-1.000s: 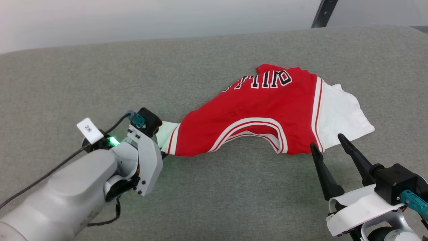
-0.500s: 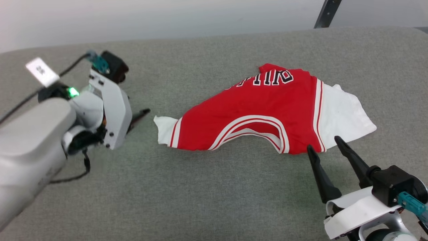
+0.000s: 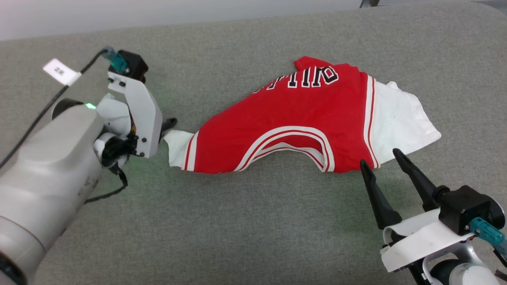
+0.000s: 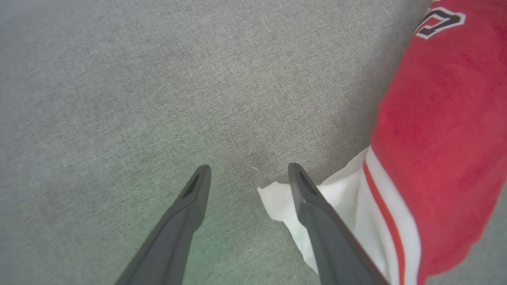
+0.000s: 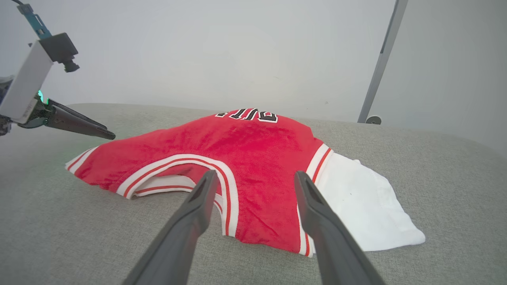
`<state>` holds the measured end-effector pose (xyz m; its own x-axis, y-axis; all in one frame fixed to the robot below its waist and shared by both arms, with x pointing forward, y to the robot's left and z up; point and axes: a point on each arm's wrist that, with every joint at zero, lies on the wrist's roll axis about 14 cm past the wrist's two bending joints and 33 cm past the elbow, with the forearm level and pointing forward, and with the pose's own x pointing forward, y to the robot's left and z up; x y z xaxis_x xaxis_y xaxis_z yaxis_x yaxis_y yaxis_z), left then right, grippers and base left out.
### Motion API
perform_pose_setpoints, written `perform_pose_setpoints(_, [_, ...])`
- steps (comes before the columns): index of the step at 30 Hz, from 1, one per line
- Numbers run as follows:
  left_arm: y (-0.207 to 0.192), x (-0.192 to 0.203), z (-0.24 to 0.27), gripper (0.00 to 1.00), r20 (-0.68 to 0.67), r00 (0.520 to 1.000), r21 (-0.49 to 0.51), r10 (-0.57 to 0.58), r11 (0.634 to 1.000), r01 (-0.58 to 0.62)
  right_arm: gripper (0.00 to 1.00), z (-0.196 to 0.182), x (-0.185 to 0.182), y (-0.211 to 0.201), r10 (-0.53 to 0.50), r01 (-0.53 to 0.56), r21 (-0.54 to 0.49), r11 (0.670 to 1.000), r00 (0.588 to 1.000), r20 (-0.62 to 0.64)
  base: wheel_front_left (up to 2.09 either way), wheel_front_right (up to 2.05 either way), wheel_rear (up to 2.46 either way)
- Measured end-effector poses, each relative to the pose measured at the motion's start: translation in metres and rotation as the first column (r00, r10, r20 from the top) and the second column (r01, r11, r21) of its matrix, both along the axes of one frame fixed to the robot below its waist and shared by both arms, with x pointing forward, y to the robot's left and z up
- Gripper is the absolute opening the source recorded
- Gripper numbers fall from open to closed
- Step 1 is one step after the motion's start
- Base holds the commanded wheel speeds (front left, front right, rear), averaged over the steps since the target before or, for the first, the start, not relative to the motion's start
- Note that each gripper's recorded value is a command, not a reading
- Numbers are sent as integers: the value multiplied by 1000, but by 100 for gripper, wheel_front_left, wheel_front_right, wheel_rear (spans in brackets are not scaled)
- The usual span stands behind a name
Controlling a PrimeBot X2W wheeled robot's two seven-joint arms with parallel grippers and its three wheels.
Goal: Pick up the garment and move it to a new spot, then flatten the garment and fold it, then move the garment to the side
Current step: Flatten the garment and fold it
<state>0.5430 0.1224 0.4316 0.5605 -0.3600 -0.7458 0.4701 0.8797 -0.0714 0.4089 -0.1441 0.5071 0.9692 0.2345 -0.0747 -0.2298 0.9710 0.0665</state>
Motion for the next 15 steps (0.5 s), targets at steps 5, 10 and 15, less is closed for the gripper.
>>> perform_pose_setpoints(5, [-2,-9,-13,100,-54,999,-6,3,1000,-3,100,-1,2,3,2,-2,10,1000,1000,0,0,0,0])
perform_pose_setpoints(10, [1,-22,-21,100,-107,994,11,-6,1000,7,100,-1,4,8,17,-17,13,1000,1000,3,0,0,0])
perform_pose_setpoints(15, [-2,-30,-25,100,-139,990,2,-22,1000,22,100,1,7,10,25,-26,14,1000,1000,8,0,0,0])
